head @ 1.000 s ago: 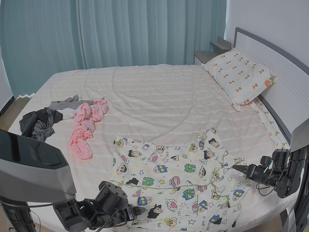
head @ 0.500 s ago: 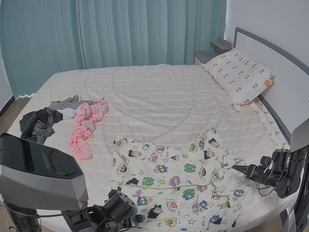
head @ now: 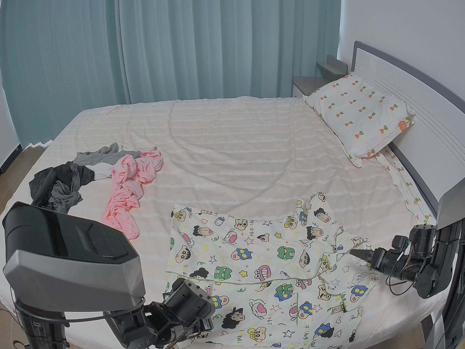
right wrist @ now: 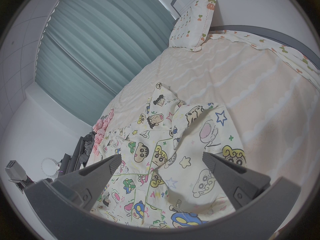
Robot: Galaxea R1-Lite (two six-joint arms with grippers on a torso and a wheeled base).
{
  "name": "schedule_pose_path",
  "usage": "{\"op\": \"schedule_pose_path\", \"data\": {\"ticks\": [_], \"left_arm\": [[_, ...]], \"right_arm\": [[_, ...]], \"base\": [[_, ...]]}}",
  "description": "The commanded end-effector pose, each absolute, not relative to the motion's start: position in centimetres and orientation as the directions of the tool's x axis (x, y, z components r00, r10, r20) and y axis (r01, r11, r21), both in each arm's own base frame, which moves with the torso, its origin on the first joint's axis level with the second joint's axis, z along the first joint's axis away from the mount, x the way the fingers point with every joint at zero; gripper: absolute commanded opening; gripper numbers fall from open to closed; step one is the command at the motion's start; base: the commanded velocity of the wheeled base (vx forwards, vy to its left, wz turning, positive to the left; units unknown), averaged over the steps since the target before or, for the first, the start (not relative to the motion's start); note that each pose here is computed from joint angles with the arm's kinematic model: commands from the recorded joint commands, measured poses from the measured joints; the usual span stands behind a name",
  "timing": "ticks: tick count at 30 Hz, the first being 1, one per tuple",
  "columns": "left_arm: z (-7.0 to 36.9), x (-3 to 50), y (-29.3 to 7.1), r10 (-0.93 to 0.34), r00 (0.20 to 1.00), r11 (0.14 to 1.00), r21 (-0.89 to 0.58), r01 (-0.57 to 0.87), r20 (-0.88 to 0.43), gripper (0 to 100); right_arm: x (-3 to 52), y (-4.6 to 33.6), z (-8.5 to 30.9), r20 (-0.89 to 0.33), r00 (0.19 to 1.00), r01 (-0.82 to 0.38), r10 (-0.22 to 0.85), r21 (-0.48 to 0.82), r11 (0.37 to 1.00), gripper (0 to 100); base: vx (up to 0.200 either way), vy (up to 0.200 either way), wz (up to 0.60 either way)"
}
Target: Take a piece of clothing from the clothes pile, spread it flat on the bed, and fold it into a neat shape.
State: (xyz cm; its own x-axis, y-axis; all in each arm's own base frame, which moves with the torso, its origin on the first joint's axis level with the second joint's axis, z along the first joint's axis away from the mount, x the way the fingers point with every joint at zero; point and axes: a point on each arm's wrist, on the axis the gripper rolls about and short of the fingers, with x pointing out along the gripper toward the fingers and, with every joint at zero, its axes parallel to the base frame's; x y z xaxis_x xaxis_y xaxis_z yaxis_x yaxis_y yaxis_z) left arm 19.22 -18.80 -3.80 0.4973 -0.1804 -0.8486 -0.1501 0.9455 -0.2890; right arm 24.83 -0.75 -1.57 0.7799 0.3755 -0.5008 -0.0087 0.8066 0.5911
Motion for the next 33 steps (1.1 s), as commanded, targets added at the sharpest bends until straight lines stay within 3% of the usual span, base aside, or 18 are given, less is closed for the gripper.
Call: {"op": "schedule_pose_path", "data": {"ticks": [1,14,33], "left_arm": [[-4.0,19.0,-18.3,-0.147,0.499,0.95,-0.262,-0.169,-0.854,0],[0.3,21.4,-14.6,-0.089,0.639,0.906,-0.329,-0.267,-0.764,0],[-0.3,25.0,-9.4,-0.052,0.703,0.905,-0.332,-0.267,-0.709,0]], "right_arm": [[24.9,-0.8,-1.5,-0.491,0.786,-0.016,0.376,0.591,0.807,100],[24.7,-0.7,-1.5,-0.496,0.783,-0.013,0.376,0.591,0.807,100],[24.5,-0.8,-1.5,-0.502,0.777,-0.009,0.379,0.594,0.804,100]], "base": [[0.0,0.0,0.0],[0.0,0.0,0.0],[0.0,0.0,0.0]]}}
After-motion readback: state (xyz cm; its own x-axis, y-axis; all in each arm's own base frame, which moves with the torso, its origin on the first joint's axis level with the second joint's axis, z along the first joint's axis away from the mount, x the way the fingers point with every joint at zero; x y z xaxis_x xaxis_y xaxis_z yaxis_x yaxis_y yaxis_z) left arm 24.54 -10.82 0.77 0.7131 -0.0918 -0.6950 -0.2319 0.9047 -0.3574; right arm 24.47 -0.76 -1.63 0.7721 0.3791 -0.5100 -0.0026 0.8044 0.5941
